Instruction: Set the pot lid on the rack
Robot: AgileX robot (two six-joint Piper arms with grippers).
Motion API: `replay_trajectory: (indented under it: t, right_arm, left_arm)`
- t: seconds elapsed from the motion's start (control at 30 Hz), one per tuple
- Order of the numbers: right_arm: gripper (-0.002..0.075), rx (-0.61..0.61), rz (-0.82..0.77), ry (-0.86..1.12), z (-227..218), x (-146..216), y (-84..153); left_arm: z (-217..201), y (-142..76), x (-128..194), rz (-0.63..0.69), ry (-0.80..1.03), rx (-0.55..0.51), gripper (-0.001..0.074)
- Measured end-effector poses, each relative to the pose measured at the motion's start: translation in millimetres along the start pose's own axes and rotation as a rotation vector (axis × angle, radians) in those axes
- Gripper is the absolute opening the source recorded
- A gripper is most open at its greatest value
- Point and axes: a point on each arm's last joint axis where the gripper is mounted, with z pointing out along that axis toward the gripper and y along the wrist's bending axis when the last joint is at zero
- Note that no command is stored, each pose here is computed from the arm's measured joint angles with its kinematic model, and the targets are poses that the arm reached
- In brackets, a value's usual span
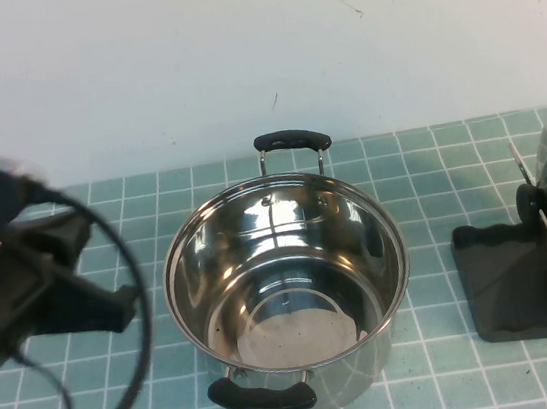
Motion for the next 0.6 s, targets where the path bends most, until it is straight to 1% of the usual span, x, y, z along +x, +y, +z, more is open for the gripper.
replay_trajectory:
  t: [0.1,0.17,0.2,0.27,0.33,0.4,0.5,0.6]
  right_arm:
    - [0.0009,-0.219,-0.004,-0.008,-1,11,20]
    - [0.0005,-0.323,-0.022,0.0,-3,18,30]
    - [0.0002,-0.362,-0.032,0.006,-3,21,33]
    - [0.0,-0.398,-0.046,0.015,-4,25,36]
    - [-0.0001,-0.401,-0.051,0.017,-5,25,37]
    - [-0.0001,-0.379,-0.053,0.026,-4,27,35]
    - [-0.0001,-0.32,-0.06,0.044,-2,29,30]
    - [-0.0001,-0.264,-0.064,0.058,-1,30,25]
  left_arm:
    - [-20,9,12,-0.062,-0.055,-0.033,-0.0002]
    - [-35,16,24,-0.1,-0.086,-0.05,-0.0002]
    - [-42,19,31,-0.118,-0.096,-0.06,-0.0002]
    - [-54,26,46,-0.14,-0.111,-0.083,-0.0002]
    - [-65,33,64,-0.162,-0.107,-0.125,-0.0002]
    - [-72,38,78,-0.179,-0.108,-0.155,-0.0002]
    - [-81,45,99,-0.204,-0.106,-0.194,-0.0001]
    - [-85,47,113,-0.228,-0.1,-0.207,-0.0001]
